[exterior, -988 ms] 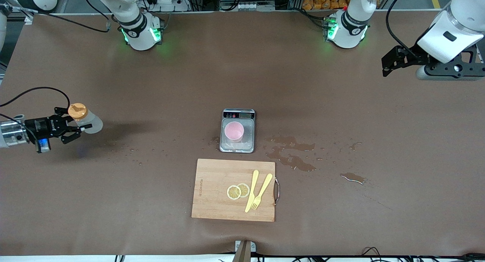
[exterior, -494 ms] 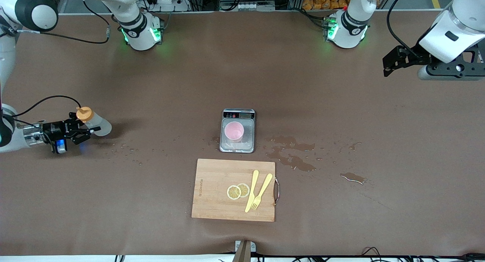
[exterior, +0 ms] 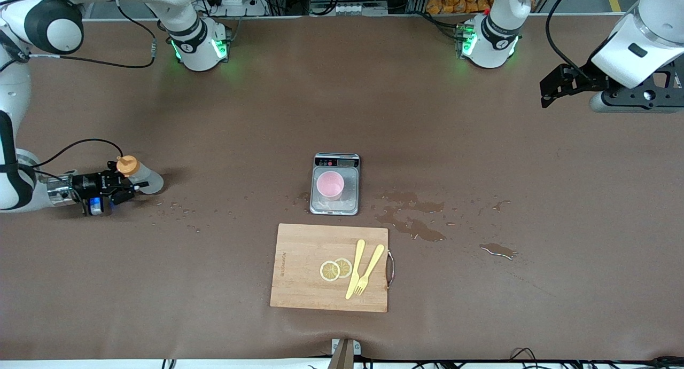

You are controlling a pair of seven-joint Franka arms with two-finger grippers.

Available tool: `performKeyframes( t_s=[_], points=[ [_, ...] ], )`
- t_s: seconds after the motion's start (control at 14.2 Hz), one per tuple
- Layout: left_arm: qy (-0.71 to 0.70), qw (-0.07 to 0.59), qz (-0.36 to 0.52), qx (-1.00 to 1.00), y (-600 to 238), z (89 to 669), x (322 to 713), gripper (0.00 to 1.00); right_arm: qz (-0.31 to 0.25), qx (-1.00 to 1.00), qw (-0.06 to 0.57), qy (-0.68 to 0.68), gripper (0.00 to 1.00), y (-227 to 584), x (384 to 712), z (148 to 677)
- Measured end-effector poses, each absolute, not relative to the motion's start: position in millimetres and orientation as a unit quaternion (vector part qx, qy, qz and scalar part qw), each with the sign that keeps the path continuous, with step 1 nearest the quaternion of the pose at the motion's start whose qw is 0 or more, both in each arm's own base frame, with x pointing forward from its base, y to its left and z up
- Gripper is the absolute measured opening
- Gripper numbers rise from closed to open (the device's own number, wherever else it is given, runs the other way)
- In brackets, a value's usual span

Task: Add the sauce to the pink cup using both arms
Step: 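Open the right gripper and withdraw it from the bottle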

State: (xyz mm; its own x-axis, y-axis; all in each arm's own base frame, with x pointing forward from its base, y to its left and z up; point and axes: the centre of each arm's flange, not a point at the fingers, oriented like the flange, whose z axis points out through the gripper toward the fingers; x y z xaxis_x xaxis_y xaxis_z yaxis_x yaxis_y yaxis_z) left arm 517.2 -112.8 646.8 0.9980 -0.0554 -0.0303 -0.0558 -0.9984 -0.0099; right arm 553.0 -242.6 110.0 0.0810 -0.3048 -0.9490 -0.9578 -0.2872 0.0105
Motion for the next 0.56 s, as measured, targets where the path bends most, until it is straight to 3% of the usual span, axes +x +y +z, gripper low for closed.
performKeyframes(
  t_s=[0.49, 0.56],
  points=[
    [0.029, 0.005, 0.014, -0.999, -114, 648, 517, 1.00, 0.473, -0.641, 0.348, 0.493, 0.41, -251, 546, 103],
    [0.029, 0.005, 0.014, -0.999, -114, 648, 516, 1.00, 0.473, -0.641, 0.349, 0.494, 0.47, -252, 546, 103]
  ],
)
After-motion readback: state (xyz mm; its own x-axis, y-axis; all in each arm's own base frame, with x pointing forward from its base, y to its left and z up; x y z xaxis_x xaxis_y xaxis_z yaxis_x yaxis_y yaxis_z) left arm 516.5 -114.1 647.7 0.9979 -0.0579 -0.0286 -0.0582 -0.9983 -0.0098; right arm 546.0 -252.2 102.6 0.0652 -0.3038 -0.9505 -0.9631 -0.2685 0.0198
